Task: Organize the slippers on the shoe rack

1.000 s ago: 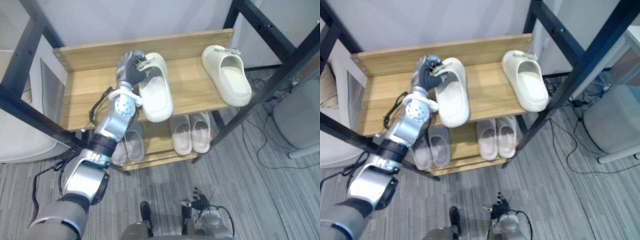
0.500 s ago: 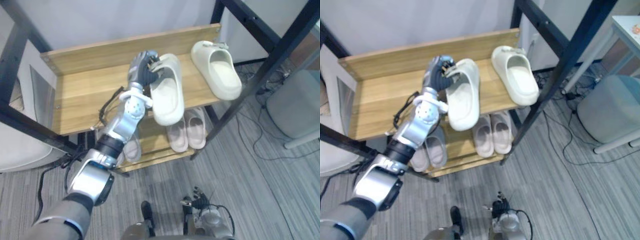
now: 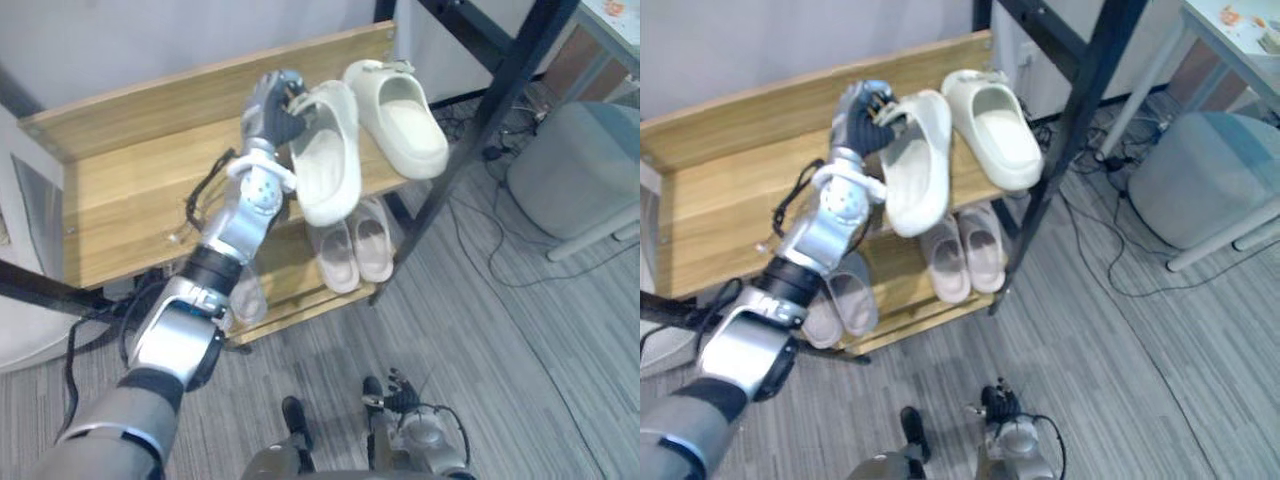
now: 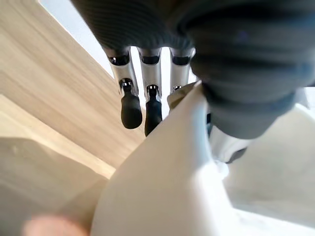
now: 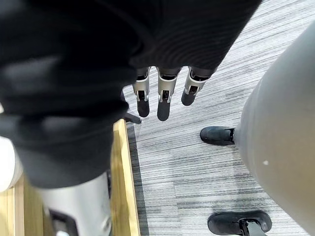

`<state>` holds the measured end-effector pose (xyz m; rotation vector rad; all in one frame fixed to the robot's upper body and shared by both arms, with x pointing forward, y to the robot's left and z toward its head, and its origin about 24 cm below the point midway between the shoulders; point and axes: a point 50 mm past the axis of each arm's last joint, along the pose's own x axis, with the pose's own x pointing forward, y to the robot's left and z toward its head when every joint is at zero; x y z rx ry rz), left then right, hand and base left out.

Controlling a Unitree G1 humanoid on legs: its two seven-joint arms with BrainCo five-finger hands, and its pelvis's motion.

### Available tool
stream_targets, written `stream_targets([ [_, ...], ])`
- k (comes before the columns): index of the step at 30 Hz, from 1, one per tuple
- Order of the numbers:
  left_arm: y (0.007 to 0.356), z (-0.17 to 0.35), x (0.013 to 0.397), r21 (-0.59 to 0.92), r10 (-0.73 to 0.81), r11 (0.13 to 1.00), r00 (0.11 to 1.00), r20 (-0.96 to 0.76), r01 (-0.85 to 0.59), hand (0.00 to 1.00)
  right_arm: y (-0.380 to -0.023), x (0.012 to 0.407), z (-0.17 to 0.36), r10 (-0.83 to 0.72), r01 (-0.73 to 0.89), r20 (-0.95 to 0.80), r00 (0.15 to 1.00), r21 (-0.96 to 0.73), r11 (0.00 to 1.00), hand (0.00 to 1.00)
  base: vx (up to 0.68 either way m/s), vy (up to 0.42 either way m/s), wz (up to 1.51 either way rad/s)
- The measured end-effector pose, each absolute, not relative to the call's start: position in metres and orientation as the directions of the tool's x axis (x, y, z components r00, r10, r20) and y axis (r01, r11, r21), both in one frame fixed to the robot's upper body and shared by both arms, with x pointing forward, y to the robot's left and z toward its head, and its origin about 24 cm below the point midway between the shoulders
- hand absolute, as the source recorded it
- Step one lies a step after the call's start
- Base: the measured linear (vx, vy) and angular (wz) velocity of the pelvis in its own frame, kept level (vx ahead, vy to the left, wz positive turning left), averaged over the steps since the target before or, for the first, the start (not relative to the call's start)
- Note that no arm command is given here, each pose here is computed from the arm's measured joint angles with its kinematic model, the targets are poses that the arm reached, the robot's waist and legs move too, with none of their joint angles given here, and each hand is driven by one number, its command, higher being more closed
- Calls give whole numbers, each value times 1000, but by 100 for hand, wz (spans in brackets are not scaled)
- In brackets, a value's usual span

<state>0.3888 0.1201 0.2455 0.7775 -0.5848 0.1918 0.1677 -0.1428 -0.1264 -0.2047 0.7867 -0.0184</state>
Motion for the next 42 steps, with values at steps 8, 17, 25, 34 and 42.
stream_targets([
  [8,132,249,390,571,12,711,819,573,-410,0,-144,169,-125,-97,-55,-691,716,-195,979,0,3,-8,-2],
  [17,135,258,392,555,35,712,812,583,-429,0,-144,171,-123,-97,-52,-679,728,-195,979,0,0,0,0],
  [25,130,258,391,524,49,738,807,588,-427,0,-151,171,-123,-111,-46,-676,729,-211,976,0,10,-6,4],
  [34,109,251,390,461,36,816,828,560,-348,0,-152,169,-124,-115,-47,-682,722,-214,976,0,5,-5,4],
  [42,92,231,373,310,47,916,834,550,-256,0,-153,167,-126,-118,-45,-696,708,-212,976,0,1,-7,11],
])
